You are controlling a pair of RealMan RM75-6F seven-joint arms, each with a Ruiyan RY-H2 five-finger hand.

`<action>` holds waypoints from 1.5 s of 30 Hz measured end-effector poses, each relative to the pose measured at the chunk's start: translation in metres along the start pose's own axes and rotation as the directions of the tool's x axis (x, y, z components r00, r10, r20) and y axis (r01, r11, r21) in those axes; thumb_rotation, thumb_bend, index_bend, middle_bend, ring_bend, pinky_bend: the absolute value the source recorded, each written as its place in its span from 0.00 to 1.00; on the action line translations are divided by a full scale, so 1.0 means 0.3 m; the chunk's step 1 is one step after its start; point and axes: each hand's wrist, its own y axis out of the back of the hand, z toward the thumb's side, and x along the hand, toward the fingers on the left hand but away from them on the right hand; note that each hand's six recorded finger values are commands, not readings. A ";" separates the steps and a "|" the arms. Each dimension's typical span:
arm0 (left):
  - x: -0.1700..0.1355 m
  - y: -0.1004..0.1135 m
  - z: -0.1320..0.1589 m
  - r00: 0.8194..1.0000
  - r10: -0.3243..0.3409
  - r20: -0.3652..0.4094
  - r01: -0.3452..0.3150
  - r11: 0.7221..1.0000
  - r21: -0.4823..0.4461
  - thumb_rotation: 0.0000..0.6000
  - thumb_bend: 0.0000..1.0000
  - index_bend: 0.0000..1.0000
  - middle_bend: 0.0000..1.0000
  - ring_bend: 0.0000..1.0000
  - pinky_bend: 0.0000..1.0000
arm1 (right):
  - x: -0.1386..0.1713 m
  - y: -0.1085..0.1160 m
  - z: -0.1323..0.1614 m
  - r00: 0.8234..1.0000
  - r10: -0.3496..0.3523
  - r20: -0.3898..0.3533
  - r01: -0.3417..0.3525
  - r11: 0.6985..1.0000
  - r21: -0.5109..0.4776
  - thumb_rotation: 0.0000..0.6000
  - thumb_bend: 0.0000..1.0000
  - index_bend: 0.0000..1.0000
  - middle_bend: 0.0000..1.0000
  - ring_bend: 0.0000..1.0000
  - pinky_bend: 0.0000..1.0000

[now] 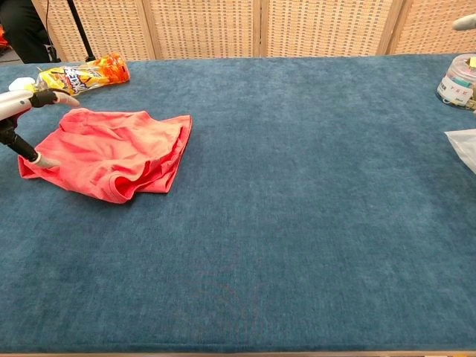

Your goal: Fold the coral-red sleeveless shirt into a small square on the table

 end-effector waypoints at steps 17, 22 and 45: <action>-0.020 0.017 -0.069 0.998 0.006 -0.056 -0.007 1.000 -0.014 1.00 0.08 0.00 0.00 0.00 0.00 | 0.002 -0.003 0.001 1.000 0.005 0.001 -0.005 1.000 0.002 1.00 0.25 0.00 0.00 0.00 0.00; -0.023 0.091 -0.060 0.997 0.073 -0.030 -0.075 0.996 -0.048 1.00 0.08 0.00 0.00 0.00 0.00 | 0.001 -0.004 0.003 1.000 0.005 -0.001 -0.005 1.000 0.002 1.00 0.25 0.00 0.00 0.00 0.00; -0.214 0.269 -0.093 0.932 0.340 -0.125 -0.324 0.937 0.132 1.00 0.04 0.00 0.00 0.00 0.00 | 0.000 0.026 -0.013 0.997 -0.080 0.007 0.077 0.981 0.178 1.00 0.16 0.00 0.00 0.00 0.00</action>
